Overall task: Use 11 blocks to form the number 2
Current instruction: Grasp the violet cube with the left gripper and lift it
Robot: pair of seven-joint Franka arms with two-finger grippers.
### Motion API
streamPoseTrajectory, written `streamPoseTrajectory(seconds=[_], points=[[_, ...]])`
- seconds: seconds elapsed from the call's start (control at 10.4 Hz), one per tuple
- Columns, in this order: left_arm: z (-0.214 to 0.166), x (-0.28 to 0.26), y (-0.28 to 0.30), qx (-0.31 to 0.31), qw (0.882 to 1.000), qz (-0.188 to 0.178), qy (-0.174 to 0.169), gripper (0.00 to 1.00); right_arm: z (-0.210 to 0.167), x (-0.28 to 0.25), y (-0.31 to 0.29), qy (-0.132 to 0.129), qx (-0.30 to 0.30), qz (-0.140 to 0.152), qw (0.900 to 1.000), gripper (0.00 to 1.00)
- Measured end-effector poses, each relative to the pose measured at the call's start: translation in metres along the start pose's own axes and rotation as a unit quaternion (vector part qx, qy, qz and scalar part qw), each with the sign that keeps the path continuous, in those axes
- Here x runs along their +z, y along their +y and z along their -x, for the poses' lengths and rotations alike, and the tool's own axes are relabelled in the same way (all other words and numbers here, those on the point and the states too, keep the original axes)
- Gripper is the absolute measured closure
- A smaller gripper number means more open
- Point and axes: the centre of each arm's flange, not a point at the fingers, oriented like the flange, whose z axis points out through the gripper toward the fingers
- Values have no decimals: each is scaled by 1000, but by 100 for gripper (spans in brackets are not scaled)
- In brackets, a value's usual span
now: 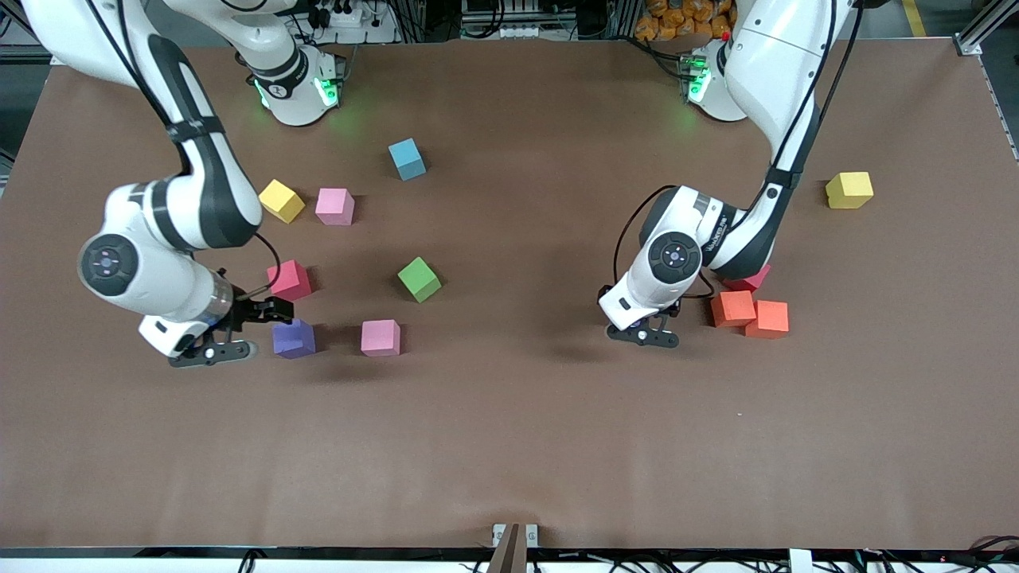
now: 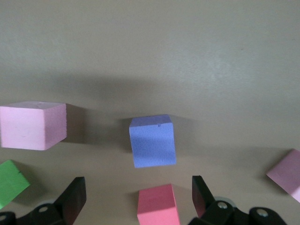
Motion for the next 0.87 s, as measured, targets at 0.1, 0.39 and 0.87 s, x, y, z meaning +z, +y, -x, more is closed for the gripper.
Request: streamPoseTrajectory(seconds=[0.1,0.39,0.87], points=[[0,3,2,1,1000,0,1,0,0,12,2,1,-7,0,1000,0],[0,14,4,3,1000,2,5,29,-3,45,4,-7,-10,-2,1000,0],[19,9,58,-37,999,15,0,41,-10,81,7,7,-26,-4,1000,0]])
